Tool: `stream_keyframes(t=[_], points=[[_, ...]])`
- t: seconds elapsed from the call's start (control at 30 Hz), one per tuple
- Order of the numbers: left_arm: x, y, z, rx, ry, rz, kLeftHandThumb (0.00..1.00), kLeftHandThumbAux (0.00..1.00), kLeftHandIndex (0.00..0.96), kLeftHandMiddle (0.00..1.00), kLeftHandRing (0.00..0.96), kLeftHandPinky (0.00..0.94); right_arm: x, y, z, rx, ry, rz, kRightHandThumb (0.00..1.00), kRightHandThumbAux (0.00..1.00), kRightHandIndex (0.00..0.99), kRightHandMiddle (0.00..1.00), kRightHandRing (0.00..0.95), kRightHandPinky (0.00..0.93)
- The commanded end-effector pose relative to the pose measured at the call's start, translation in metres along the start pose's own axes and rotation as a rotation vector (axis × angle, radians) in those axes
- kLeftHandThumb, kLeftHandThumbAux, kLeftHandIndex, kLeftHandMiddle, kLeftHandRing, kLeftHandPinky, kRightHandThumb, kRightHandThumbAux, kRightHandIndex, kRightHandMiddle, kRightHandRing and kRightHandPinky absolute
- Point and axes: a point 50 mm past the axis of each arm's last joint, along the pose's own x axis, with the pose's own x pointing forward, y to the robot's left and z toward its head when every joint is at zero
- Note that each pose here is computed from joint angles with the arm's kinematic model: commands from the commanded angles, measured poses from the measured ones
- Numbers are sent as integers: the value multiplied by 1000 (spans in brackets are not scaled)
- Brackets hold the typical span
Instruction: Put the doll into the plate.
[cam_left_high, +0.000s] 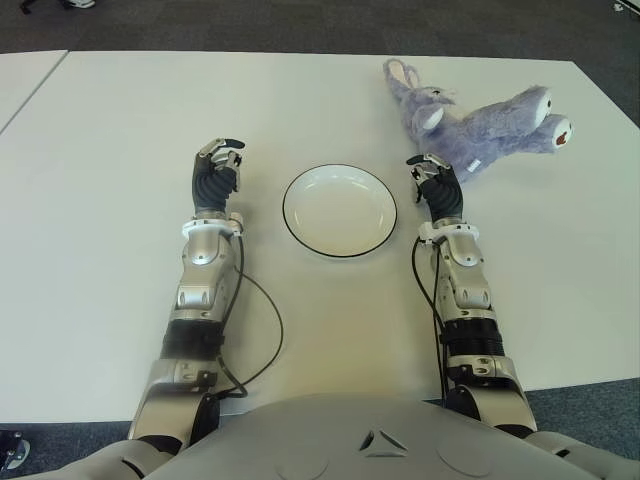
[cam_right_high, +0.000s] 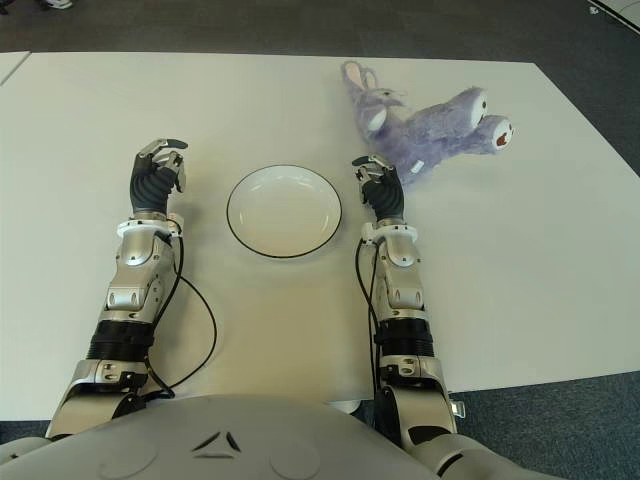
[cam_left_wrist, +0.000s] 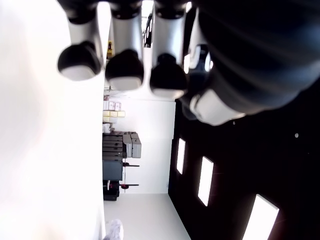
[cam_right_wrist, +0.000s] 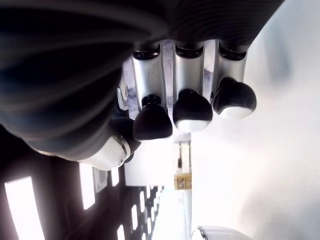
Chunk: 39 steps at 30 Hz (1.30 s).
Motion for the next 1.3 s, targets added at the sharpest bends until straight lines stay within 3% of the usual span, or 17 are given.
stream_keyframes(t=[0.03, 0.37, 1.0, 1.3], points=[[-29, 0, -39, -32, 166, 44, 707, 707, 442, 857, 867, 855, -16, -1, -26, 21, 102, -5, 712, 714, 442, 868, 863, 870], [-28, 0, -40, -44, 167, 40, 707, 707, 441, 857, 866, 853, -11, -4, -15, 25, 70, -13, 712, 714, 442, 867, 864, 867], [-27, -6, -41, -57, 169, 15, 707, 707, 442, 853, 864, 854, -2, 1, 58, -17, -98, -42, 715, 714, 442, 856, 845, 853], [-27, -9, -41, -62, 168, 14, 708, 706, 442, 854, 864, 856, -5, 1, 80, -146, -117, -82, 717, 714, 442, 836, 834, 836]])
